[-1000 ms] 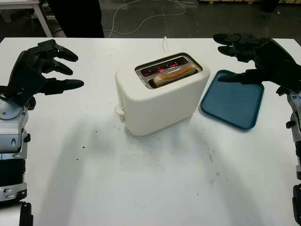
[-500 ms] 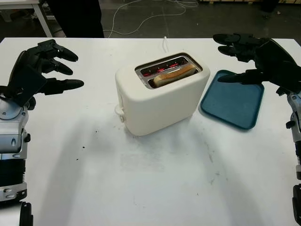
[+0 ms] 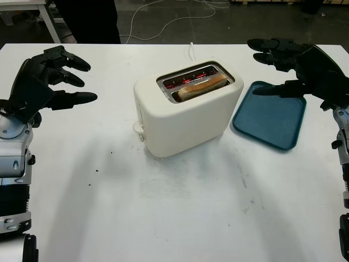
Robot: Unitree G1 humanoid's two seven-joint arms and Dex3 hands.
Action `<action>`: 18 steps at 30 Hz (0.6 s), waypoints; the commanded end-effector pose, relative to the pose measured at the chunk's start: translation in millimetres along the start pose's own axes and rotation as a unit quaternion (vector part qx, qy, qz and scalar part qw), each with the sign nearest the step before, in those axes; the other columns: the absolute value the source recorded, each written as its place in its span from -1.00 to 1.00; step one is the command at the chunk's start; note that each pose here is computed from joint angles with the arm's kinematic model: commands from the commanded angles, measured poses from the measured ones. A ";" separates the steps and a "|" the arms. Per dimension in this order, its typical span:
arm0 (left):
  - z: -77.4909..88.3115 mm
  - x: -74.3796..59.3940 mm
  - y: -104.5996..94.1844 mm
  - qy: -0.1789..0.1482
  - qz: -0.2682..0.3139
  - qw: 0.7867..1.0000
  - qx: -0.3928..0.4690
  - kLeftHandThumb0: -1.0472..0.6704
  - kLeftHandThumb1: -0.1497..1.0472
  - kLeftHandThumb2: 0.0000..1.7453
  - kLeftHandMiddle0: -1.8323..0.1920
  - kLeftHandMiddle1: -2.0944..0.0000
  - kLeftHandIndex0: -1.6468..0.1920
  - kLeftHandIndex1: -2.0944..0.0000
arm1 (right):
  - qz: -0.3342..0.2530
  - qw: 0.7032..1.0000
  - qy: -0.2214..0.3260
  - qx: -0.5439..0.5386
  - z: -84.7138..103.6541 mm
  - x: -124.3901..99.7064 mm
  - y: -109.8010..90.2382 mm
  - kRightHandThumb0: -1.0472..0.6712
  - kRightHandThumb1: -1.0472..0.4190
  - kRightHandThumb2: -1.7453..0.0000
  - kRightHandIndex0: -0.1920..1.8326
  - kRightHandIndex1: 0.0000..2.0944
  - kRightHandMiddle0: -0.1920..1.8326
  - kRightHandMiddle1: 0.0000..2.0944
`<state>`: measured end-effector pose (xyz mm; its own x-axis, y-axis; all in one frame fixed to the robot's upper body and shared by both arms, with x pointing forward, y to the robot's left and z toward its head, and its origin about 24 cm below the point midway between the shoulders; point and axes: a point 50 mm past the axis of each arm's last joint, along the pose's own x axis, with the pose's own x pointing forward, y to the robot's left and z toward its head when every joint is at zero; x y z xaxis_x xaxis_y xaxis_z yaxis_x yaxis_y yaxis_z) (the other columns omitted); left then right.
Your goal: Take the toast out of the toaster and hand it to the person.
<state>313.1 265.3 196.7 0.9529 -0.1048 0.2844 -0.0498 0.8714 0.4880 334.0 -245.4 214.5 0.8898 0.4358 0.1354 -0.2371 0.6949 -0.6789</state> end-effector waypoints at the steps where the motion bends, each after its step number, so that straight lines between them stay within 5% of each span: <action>1: 0.1 -1.4 1.6 -0.003 0.004 1.000 -0.001 -1.00 0.20 -1.00 0.33 -0.20 0.22 -0.04 | 0.001 1.000 -0.007 -0.001 2.7 1.5 1.3 -0.50 -0.56 1.00 -0.47 -0.91 -0.42 -1.00; 18: -0.4 -2.0 2.2 -0.002 0.005 1.000 -0.002 -1.00 0.19 -1.00 0.34 -0.21 0.23 -0.06 | -0.005 1.000 -0.006 -0.009 1.3 0.7 2.4 -0.55 -0.58 0.99 -0.45 -0.89 -0.41 -0.99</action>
<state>313.1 265.4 196.7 0.9529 -0.1049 0.2847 -0.0498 0.8715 0.4878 333.5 -244.5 216.3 0.8895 0.4332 0.1456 -0.2262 0.6941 -0.6834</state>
